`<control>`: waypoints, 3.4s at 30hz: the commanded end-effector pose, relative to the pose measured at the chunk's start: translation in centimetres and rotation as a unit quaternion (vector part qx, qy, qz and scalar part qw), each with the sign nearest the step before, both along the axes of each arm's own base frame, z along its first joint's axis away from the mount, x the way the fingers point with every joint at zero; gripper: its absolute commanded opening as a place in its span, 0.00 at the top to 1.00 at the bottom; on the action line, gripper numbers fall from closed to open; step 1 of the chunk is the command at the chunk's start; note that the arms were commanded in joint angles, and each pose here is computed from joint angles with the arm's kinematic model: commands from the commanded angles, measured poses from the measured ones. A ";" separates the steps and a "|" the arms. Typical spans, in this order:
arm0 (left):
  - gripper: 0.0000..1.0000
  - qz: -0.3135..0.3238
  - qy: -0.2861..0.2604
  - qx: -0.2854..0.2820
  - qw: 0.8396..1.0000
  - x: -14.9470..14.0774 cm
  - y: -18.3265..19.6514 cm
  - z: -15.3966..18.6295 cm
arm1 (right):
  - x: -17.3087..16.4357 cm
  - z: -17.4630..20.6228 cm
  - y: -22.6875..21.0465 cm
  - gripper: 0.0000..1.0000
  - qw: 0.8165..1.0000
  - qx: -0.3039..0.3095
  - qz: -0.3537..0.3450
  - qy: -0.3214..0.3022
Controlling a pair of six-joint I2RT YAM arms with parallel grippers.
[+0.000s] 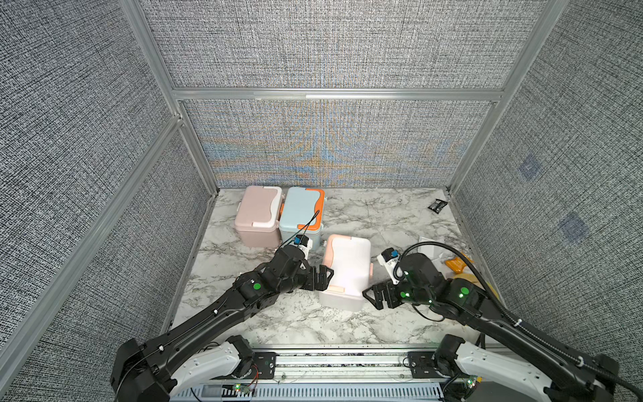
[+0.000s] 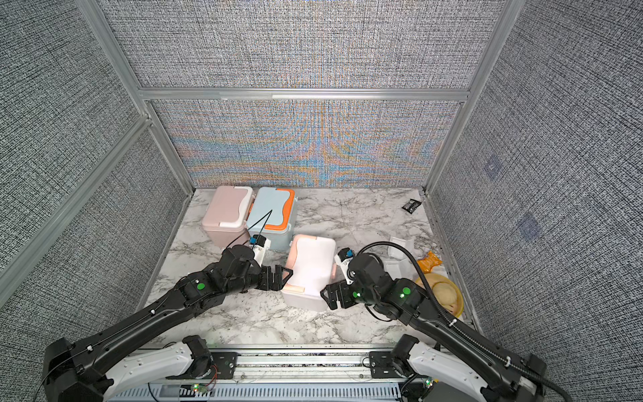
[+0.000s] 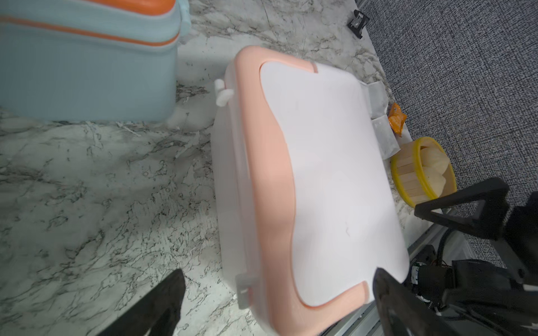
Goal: Open first aid kits and take out gauze
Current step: Move the first aid kit to the center of the board.
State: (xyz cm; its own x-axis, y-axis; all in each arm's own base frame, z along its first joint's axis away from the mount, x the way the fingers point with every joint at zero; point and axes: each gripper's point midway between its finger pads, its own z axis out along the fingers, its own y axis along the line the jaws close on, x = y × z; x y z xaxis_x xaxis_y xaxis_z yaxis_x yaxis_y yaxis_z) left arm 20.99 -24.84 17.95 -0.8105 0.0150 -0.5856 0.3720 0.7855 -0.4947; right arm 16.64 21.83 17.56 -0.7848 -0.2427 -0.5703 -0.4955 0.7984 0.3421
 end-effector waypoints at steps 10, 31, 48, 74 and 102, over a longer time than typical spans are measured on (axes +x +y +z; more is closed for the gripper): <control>0.01 -0.050 0.047 -0.070 0.995 2.0 -5.8 -0.3 | 3.5 -4.0 -1.2 0.01 0.974 -0.204 -0.090 -0.036; 0.00 -0.106 0.033 -0.033 0.993 13.7 -18.2 -0.5 | 11.4 -5.4 -8.6 0.01 0.970 -0.111 -0.212 0.044; 0.00 -0.073 0.025 -0.057 0.995 23.6 -21.2 -1.6 | 19.8 -6.3 -11.1 0.01 0.964 -0.065 -0.239 0.097; 0.01 0.034 -0.074 0.132 0.988 29.8 -5.5 4.4 | 11.3 0.9 -7.9 0.01 0.980 0.081 -0.176 0.049; 0.01 0.079 -0.015 0.261 0.962 36.5 4.7 -4.0 | 6.2 1.7 -6.8 0.01 0.982 0.109 -0.145 0.051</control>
